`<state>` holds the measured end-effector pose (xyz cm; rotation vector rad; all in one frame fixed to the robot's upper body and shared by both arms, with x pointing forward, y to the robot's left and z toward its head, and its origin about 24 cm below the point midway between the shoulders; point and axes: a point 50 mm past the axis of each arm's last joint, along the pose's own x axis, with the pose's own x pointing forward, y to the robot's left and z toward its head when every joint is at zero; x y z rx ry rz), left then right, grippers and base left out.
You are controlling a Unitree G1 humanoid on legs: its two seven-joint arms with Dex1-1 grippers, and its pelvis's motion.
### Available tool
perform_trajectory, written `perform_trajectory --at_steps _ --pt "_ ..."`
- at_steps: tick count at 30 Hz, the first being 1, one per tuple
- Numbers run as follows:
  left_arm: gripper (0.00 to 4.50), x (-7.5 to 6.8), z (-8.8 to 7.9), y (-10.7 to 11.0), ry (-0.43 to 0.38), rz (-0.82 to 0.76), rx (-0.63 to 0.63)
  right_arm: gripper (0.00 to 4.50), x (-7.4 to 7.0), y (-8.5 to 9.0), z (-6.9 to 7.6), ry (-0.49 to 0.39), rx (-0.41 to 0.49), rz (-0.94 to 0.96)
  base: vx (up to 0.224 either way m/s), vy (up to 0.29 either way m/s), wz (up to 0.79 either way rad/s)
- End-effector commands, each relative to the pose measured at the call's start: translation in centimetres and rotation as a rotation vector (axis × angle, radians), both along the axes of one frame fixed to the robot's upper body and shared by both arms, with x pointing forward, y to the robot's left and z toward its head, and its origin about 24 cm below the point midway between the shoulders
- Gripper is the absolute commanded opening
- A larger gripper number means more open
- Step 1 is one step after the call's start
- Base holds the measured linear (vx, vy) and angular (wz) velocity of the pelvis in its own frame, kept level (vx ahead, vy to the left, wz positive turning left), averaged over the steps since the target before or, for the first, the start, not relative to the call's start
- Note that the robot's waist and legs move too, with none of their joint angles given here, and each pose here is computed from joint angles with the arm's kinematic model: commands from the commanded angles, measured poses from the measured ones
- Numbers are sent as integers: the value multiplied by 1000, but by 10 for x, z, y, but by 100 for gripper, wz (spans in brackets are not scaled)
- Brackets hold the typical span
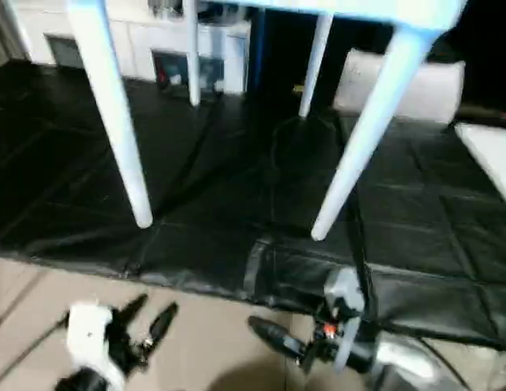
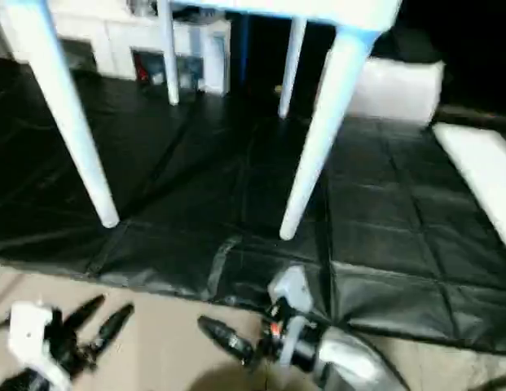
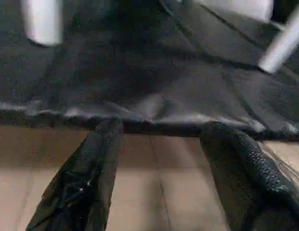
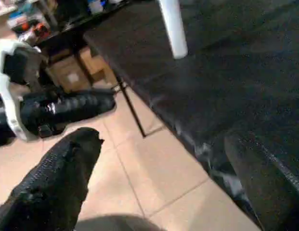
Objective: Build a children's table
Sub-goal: Flip table
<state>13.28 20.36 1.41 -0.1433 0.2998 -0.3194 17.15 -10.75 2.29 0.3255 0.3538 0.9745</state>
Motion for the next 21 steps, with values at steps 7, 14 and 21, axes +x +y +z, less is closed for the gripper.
perform_trajectory --at_steps 7,14,21 --pt "293 3 -26 -1 63 -65 41 450 6 -4 -32 83 -57 57 -5 -2 -6" --pt "293 8 -38 2 86 -77 63 450 9 -3 -50 138 -100 92 2 -24 6" --pt "293 10 -82 12 295 -77 160 450 12 -5 -83 263 -202 47 -11 22 3"
